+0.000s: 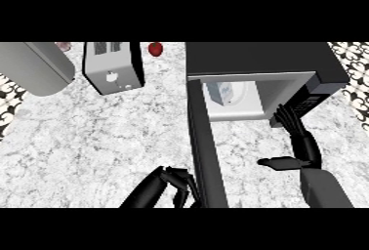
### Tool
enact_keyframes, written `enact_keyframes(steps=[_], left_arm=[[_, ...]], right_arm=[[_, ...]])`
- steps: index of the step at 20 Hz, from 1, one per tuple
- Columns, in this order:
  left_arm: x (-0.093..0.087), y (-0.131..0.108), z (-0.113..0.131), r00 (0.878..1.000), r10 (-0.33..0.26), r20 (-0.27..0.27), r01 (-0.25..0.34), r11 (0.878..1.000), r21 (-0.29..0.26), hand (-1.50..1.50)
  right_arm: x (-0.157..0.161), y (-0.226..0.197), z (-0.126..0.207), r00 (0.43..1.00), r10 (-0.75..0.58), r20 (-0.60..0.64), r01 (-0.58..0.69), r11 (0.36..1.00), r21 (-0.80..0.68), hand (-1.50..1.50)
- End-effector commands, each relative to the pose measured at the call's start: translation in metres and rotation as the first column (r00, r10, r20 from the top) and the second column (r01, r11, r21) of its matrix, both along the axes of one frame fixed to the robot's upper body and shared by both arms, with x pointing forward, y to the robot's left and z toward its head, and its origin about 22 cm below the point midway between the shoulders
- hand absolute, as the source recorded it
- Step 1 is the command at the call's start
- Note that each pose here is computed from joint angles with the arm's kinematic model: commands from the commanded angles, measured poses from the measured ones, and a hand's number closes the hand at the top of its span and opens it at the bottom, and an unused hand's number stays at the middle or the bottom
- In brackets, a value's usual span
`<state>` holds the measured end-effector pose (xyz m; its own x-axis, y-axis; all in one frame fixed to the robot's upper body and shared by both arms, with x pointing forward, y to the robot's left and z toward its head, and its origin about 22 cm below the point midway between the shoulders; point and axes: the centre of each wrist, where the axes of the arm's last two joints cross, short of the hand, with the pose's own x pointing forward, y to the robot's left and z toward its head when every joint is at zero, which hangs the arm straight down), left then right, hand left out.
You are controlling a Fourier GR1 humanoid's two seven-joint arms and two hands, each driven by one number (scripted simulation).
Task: Pick up the milk, place it into the microwave and close the microwave
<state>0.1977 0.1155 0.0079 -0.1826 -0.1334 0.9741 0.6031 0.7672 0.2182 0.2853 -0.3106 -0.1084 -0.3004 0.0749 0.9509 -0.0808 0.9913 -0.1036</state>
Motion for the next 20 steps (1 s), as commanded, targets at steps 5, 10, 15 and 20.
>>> enact_keyframes(steps=[5, 10, 15, 20], left_arm=[[0.014, -0.046, -0.028, 0.993, -0.099, -0.061, 0.1, 0.995, 0.018, 1.5], [-0.004, -0.073, -0.044, 0.976, -0.211, -0.042, 0.214, 0.973, 0.081, 1.5], [-0.011, -0.1, -0.051, 0.984, -0.175, -0.037, 0.178, 0.976, 0.124, 1.5], [-0.01, -0.107, -0.051, 0.997, -0.069, -0.025, 0.071, 0.994, 0.089, 1.5]], right_arm=[[-0.043, -0.023, 0.022, 0.999, -0.01, 0.043, 0.009, 1.0, 0.017, -1.5], [-0.084, -0.051, 0.049, 0.994, -0.058, 0.088, 0.056, 0.998, 0.02, -1.5], [-0.088, -0.06, 0.076, 0.995, -0.02, 0.1, 0.018, 1.0, 0.023, -1.5], [-0.101, -0.06, 0.094, 0.99, 0.06, 0.124, -0.073, 0.992, 0.103, -1.5]])
